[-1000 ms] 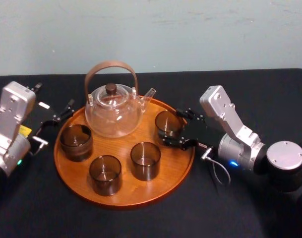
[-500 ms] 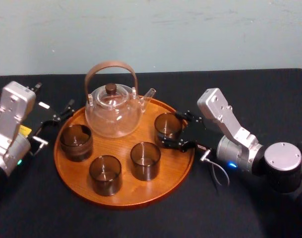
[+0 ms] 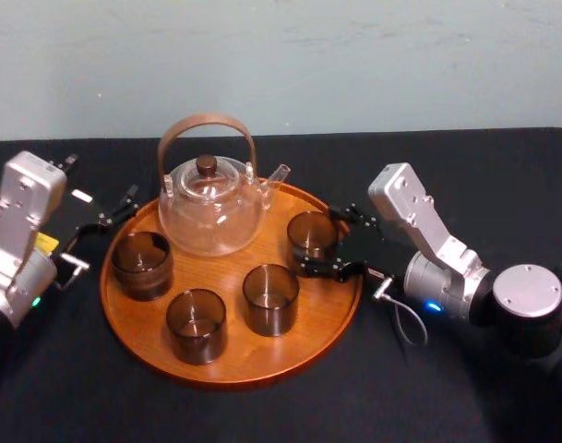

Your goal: Pick up the glass from the table and place it on the tray.

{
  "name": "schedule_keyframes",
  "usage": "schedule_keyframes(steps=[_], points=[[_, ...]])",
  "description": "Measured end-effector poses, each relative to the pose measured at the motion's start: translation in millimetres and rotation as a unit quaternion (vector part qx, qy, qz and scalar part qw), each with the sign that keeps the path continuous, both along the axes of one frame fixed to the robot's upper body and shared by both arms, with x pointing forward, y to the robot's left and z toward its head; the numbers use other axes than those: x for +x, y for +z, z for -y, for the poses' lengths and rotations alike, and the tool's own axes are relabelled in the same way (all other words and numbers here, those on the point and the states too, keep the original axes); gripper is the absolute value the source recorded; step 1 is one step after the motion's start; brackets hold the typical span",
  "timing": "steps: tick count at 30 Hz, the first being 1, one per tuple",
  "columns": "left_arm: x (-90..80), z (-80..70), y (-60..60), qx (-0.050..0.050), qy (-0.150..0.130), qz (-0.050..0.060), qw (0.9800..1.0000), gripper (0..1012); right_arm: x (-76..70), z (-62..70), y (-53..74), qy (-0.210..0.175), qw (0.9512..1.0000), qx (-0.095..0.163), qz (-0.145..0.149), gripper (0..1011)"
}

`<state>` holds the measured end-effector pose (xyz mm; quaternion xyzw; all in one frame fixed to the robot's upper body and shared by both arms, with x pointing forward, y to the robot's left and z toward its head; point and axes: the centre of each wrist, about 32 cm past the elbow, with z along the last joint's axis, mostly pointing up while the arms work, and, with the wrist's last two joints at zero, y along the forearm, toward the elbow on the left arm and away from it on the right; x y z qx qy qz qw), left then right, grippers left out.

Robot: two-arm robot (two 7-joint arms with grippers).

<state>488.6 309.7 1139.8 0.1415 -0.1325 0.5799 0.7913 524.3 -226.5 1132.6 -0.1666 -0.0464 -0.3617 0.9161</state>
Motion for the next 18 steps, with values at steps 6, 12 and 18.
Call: schedule_keyframes(steps=[6, 12, 18], points=[[0.0, 0.0, 0.0, 0.0, 0.0, 0.0, 1.0, 1001, -0.4, 2.2, -0.6, 0.001, 1.0, 0.008, -0.002, 1002], [0.0, 0.0, 0.0, 0.0, 0.0, 0.0, 1.0, 1001, -1.4, 3.9, 2.3, 0.001, 0.9999, 0.011, 0.002, 1002], [0.0, 0.0, 0.0, 0.0, 0.0, 0.0, 1.0, 1001, -4.6, 8.4, 9.5, -0.005, 0.9997, 0.017, 0.017, 1002]])
